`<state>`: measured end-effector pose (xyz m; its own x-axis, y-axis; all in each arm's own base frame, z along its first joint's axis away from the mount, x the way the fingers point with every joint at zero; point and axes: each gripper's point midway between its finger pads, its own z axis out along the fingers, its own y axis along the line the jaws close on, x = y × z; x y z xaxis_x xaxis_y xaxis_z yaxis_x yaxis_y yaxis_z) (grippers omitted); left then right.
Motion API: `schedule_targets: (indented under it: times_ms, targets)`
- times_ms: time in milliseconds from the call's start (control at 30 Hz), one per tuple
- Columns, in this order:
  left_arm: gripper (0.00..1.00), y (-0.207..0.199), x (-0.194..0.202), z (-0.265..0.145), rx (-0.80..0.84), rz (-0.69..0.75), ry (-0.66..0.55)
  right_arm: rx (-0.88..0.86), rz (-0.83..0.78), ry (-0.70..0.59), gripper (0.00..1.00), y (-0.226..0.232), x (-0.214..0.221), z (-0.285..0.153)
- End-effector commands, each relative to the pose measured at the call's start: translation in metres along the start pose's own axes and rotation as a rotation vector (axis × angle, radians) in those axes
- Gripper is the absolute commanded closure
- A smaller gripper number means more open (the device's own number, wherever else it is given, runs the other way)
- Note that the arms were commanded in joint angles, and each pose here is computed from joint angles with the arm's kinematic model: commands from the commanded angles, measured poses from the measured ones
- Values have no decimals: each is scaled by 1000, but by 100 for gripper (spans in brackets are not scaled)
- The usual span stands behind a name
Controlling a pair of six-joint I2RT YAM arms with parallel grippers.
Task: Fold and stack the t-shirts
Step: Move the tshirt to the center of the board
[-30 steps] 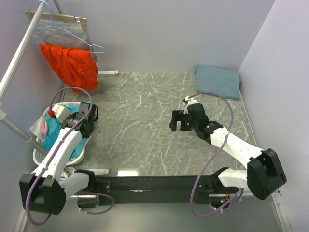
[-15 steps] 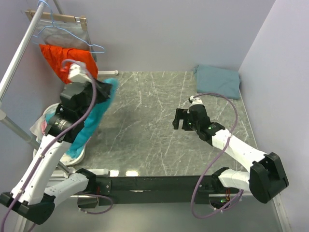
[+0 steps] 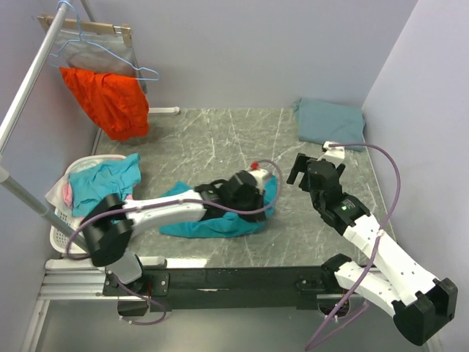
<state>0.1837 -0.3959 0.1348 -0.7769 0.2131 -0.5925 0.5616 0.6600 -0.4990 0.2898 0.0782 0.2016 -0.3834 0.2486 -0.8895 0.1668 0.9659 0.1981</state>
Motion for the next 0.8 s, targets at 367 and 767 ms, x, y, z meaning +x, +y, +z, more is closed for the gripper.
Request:
schedule_targets:
  times_ms: [367,767]
  targets:
    - [1,117,-56,-89,-502,-276,-462,-345,-150,285,0,69,57,14]
    - [1,205,31,-97,-726,-513,-377,-819,-251,565,3,131,123,-27]
